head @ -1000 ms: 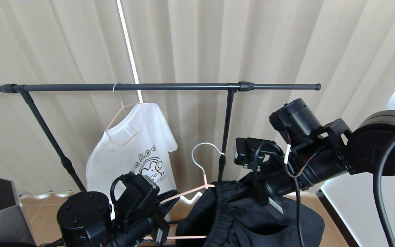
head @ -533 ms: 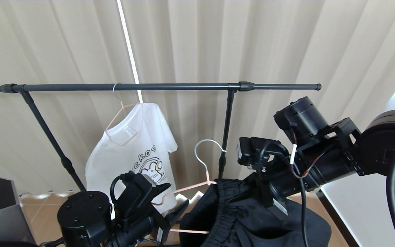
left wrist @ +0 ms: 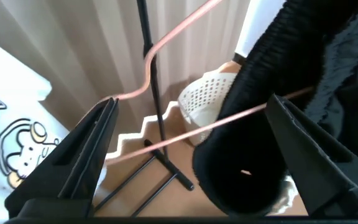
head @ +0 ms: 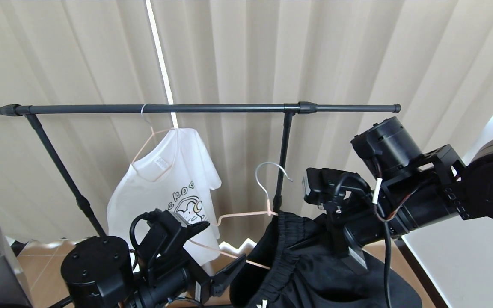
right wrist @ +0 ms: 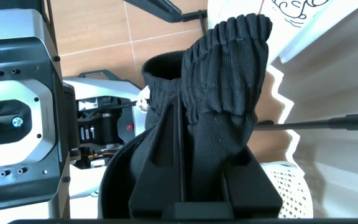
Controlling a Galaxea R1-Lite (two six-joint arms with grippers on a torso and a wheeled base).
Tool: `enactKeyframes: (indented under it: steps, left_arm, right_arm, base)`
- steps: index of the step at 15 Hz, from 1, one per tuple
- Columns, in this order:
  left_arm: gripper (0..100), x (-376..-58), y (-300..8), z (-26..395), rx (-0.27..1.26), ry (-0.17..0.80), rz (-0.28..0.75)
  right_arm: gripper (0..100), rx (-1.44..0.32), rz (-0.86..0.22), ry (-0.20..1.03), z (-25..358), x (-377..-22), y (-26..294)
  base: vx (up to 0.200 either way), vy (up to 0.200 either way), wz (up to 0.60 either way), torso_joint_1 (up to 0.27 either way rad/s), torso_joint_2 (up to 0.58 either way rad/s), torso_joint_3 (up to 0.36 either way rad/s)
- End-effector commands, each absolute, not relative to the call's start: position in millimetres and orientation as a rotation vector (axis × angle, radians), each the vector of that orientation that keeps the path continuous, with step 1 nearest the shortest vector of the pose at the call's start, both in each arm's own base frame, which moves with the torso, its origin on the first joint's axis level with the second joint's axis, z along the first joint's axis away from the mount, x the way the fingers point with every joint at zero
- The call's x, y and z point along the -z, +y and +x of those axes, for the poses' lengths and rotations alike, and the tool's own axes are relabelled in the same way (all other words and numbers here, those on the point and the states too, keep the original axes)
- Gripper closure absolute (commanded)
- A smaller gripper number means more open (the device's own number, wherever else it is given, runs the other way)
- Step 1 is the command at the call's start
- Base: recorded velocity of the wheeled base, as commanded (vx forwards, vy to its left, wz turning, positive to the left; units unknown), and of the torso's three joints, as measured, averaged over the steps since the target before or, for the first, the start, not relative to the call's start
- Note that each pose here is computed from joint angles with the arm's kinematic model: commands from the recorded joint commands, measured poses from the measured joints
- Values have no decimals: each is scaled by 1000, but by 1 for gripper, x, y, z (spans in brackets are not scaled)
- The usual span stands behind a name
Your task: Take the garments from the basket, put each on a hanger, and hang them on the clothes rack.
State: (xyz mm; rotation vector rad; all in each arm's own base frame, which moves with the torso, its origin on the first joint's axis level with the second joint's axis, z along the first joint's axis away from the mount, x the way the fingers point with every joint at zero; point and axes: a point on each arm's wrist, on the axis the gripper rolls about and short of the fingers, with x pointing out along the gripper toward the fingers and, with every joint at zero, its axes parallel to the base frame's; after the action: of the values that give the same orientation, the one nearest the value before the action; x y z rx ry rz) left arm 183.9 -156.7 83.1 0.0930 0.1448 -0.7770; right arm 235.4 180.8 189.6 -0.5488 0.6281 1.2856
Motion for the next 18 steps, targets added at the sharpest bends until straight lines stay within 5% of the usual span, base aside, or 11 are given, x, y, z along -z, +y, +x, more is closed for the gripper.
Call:
enactKeyframes:
  steps: [1,7,9,12,14,18]
  left_arm:
    - [0,-93,-153,180,799,115,58]
    - [0,-101,-145,182,804,108,-14]
    - [0,-116,-136,182,871,121,-196]
    - [0,-124,-126,196,807,74,-212]
    - [0,-130,-123,199,776,130,-207]
    - [0,-160,-121,193,633,468,-256]
  right_arm:
    - [100,-1274,-547,621,235,-192,177]
    - [100,-1228,-533,617,236,-195,161]
    - [100,-1172,-526,520,241,-190,151]
    - [100,-1105,-526,374,240,-181,138]
    - [100,-1086,-524,334,236,-180,132]
    - [100,-1041,-522,214,209,-155,112]
  base:
    - [0,0,0,0,0,0]
    - [0,0,0,0,0,0]
    - [0,0,0,0,0,0]
    - [0,0,0,0,0,0]
    - [0,0,0,0,0,0]
    - [0,0,0,0,0,0]
